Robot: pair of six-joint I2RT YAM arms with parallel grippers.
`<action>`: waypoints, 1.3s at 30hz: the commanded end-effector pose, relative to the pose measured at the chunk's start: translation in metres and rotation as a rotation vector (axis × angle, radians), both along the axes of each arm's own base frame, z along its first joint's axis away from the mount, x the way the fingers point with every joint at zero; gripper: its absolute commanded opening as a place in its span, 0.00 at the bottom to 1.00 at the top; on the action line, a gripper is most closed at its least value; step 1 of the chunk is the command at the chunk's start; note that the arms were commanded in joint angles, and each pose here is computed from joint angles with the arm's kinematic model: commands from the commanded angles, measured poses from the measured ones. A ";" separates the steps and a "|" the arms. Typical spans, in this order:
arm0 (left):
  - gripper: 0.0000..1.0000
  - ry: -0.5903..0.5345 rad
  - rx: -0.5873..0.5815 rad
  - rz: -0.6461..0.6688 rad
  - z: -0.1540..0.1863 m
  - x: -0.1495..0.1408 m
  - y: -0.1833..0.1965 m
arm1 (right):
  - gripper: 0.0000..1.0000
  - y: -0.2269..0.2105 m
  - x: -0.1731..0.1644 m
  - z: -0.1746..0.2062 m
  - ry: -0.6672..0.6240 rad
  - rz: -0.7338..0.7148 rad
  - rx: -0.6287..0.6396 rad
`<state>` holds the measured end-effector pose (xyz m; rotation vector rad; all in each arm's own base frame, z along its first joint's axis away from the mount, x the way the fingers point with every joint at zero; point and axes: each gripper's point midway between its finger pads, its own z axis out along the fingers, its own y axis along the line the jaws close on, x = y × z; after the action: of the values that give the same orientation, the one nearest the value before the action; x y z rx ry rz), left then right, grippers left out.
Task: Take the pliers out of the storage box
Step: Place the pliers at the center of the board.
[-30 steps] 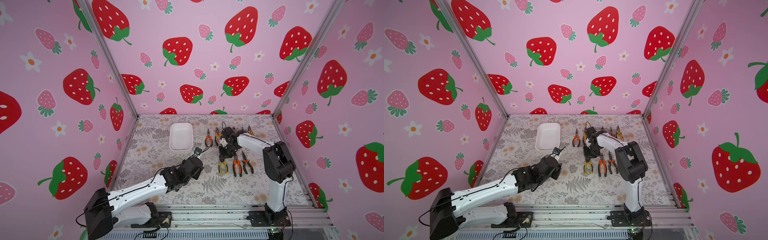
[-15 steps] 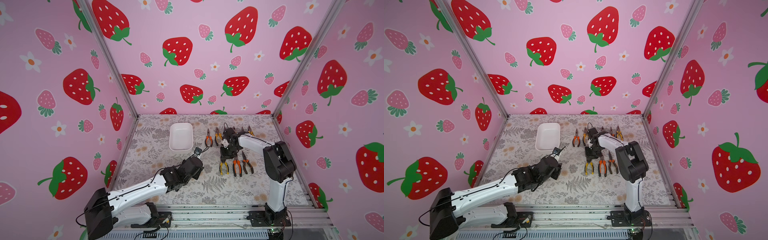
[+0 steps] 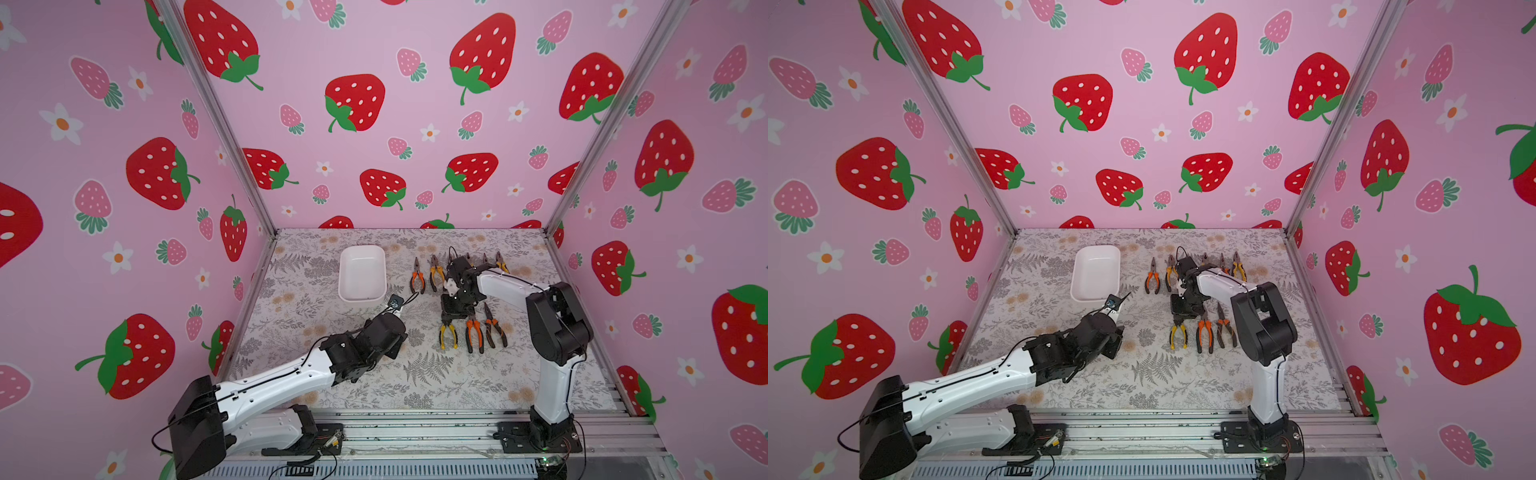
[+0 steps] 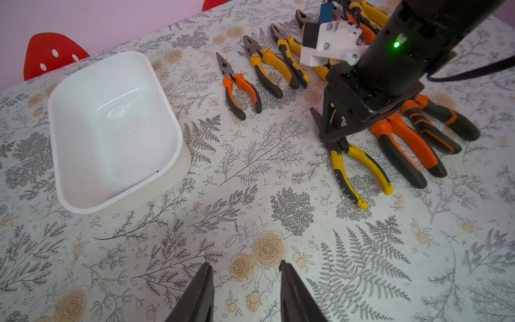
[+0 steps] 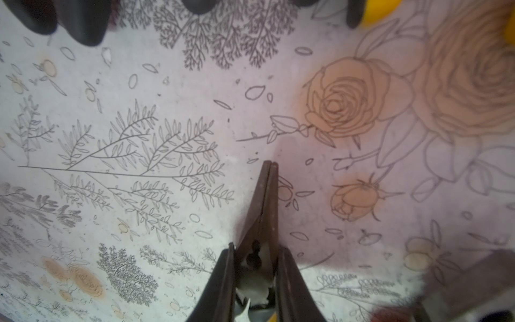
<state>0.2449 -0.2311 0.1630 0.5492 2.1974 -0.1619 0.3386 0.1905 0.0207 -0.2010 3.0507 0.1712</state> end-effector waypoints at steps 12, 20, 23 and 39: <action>0.41 0.001 -0.016 0.013 0.001 0.002 0.000 | 0.35 -0.026 -0.007 -0.014 0.012 0.012 -0.125; 0.41 -0.002 -0.020 0.013 0.002 0.002 0.000 | 0.40 -0.026 -0.005 -0.010 0.002 0.011 -0.123; 0.41 -0.001 -0.018 0.013 0.002 0.002 0.000 | 0.38 -0.024 -0.006 -0.011 0.006 0.015 -0.112; 0.41 -0.006 -0.026 0.014 0.005 0.001 0.001 | 0.26 -0.025 -0.013 -0.001 -0.014 0.007 -0.091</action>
<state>0.2454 -0.2305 0.1633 0.5324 2.2010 -0.1682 0.3405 0.1772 0.0215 -0.2231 2.9990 0.0812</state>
